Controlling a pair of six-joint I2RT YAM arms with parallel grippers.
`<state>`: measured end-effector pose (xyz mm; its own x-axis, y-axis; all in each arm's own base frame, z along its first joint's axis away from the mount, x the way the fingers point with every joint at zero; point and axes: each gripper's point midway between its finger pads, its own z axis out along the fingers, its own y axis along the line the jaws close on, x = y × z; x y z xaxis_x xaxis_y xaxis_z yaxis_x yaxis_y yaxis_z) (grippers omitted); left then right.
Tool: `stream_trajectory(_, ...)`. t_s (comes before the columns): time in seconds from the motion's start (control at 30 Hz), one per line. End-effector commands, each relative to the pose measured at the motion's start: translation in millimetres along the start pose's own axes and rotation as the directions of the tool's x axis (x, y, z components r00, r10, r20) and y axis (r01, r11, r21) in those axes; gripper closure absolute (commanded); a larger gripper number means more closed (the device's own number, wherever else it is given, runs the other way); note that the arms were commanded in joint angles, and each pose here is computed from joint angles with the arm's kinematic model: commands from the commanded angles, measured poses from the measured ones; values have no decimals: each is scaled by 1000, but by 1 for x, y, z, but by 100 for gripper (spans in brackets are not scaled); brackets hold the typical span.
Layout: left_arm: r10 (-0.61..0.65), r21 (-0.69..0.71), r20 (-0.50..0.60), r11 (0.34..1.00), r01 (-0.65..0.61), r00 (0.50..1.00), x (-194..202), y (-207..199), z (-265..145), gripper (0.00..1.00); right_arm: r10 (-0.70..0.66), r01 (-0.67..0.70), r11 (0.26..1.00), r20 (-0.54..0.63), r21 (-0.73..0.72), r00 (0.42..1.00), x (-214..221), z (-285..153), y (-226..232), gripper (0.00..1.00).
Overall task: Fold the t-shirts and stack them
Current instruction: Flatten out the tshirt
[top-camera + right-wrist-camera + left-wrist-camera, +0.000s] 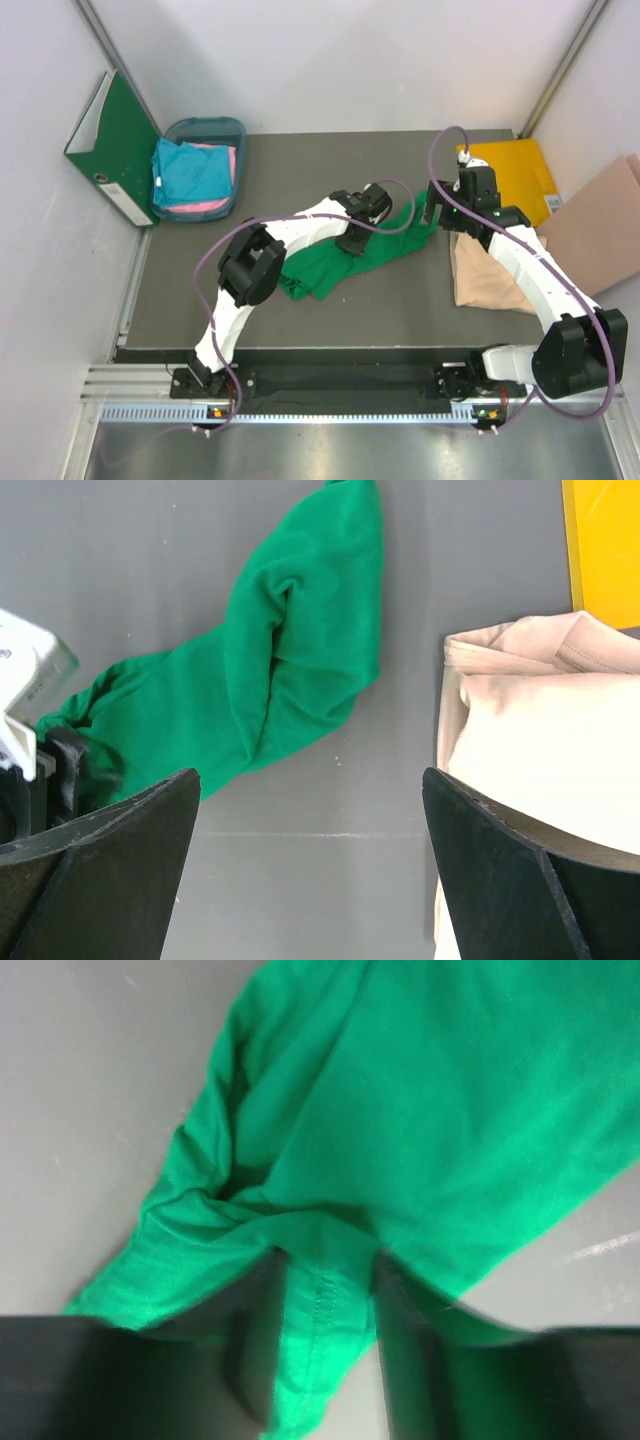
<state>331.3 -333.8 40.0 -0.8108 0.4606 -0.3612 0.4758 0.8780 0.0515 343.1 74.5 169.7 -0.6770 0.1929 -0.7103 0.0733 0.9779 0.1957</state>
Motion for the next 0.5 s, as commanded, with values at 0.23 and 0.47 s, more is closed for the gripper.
stream_trajectory(0.23, -37, -145, 100, 988, 51, 994, -30, 32, -20, 100, 2, -2, 1000, 32, -12, 999, -4, -5, -5, 7)
stream_trajectory(0.47, -116, -212, 270, 961, 177, 956, -58, 87, -98, 100, 18, -19, 999, 28, 32, 999, -6, 14, -22, 7)
